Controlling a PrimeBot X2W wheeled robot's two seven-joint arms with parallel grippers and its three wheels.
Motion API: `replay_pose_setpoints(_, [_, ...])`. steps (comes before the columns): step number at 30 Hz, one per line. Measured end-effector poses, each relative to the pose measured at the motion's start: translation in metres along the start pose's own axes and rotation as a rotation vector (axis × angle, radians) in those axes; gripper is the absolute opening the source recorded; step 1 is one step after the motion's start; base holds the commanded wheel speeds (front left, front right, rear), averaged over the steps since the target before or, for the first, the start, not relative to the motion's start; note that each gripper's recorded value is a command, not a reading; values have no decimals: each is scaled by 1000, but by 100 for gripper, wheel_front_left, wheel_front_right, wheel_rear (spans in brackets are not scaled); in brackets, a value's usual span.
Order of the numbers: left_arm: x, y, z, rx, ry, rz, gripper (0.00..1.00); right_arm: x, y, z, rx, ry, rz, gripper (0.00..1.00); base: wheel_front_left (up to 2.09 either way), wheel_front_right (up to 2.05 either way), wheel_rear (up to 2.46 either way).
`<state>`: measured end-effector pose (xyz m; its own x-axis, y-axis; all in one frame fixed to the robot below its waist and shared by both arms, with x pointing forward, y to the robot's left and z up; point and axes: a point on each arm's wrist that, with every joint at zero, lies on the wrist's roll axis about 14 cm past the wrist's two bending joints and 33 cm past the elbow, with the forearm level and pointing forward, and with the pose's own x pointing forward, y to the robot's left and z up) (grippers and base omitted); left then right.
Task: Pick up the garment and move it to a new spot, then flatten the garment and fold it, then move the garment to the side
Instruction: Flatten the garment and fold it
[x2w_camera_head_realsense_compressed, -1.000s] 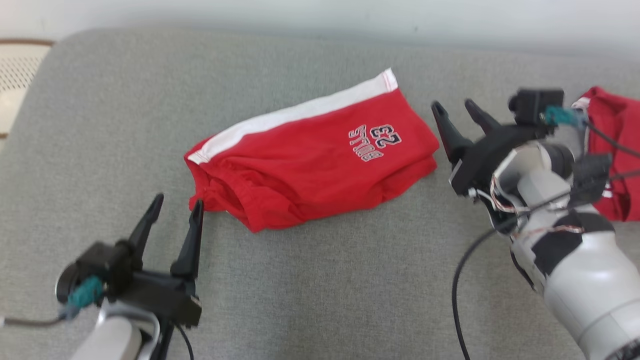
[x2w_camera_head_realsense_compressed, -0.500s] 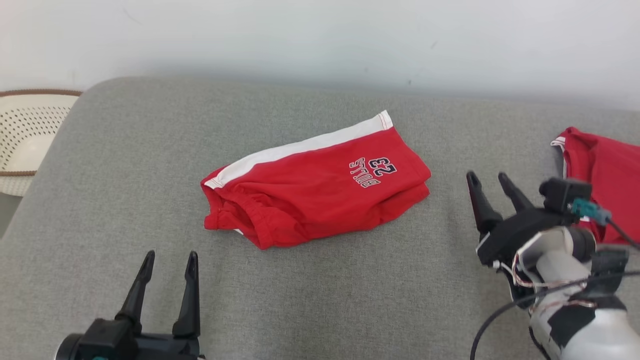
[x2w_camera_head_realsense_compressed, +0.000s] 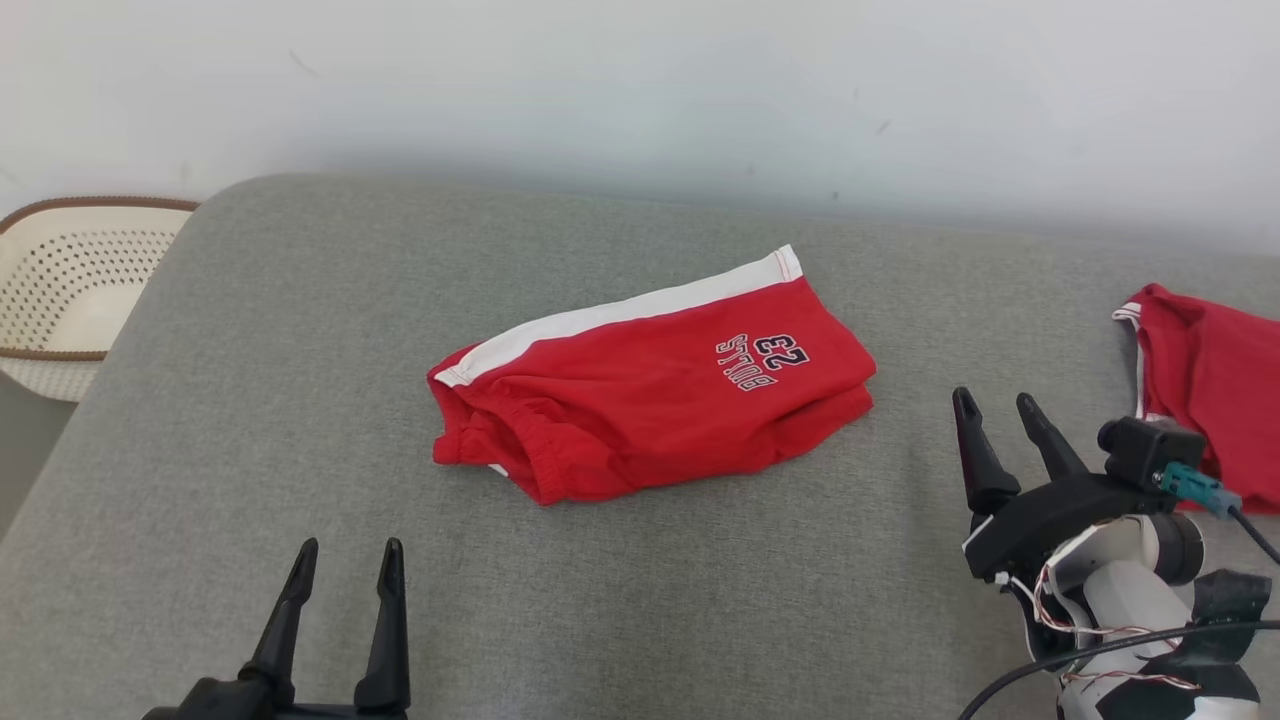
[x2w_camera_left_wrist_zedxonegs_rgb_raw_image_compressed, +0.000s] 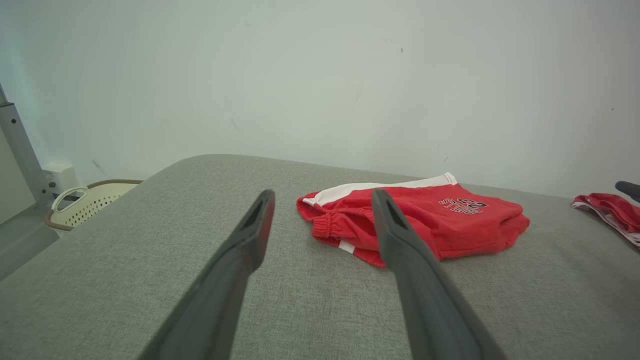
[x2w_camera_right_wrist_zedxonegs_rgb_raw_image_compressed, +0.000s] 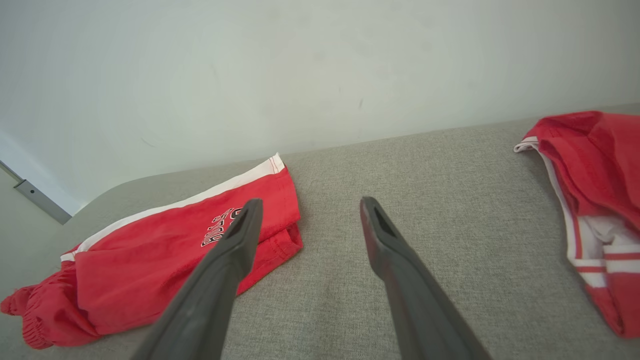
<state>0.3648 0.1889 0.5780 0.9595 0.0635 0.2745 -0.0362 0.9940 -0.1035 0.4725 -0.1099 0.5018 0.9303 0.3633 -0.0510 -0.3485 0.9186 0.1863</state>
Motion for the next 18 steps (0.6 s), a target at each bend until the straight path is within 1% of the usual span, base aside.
replay_pose_setpoints(6, [-3,3,-4,-1,10,14,100,17,8,7,-24,20,12,100,0,0,0])
replay_pose_setpoints(10, [-5,5,-8,-6,23,25,100,36,14,12,-53,42,18,100,0,0,0])
replay_pose_setpoints(18, [-6,15,-17,-5,49,58,100,72,9,-9,-109,161,-2,100,0,0,0])
